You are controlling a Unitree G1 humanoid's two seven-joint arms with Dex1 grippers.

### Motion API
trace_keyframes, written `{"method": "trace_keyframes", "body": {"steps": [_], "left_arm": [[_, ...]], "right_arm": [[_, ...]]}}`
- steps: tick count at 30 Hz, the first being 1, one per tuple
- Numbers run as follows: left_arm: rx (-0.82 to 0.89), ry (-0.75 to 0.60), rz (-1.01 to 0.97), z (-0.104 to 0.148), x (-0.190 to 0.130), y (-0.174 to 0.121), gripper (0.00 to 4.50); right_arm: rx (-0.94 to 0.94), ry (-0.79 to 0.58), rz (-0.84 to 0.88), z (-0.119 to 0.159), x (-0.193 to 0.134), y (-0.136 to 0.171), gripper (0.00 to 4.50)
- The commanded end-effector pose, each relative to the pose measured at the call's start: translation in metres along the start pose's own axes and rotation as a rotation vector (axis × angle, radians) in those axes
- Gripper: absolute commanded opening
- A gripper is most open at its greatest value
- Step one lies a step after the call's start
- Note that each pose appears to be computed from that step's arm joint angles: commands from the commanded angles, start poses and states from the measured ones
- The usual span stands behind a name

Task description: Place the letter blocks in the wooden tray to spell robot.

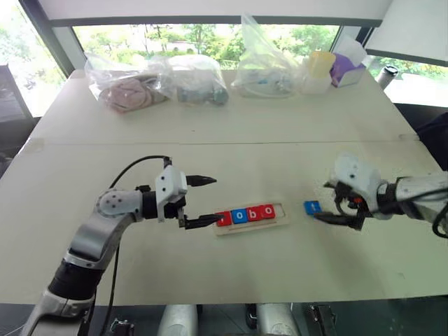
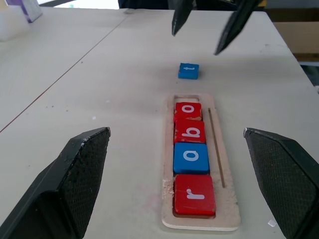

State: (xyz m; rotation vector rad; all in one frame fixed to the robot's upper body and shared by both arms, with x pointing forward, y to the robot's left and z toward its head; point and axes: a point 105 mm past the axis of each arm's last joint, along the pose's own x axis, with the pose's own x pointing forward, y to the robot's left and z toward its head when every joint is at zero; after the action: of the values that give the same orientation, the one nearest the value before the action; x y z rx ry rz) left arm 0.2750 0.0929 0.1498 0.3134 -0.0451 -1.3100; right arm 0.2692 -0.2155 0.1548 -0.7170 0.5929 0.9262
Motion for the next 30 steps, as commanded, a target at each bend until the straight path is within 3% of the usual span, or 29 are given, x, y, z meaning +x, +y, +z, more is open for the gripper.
{"method": "trace_keyframes", "body": {"steps": [1, 11, 30], "left_arm": [[0.042, -0.033, 0.004, 0.013, -0.003, 0.005, 4.50], [0.029, -0.039, 0.003, 0.014, -0.003, 0.002, 4.50], [0.030, -0.037, 0.002, 0.015, -0.002, -0.002, 4.50]], "right_arm": [[-0.144, 0.006, 0.028, -0.009, -0.003, -0.012, 4.48], [-0.136, 0.011, 0.103, -0.037, 0.020, -0.022, 4.48], [-0.100, -0.019, 0.110, -0.036, 0.036, -0.037, 4.48]]}}
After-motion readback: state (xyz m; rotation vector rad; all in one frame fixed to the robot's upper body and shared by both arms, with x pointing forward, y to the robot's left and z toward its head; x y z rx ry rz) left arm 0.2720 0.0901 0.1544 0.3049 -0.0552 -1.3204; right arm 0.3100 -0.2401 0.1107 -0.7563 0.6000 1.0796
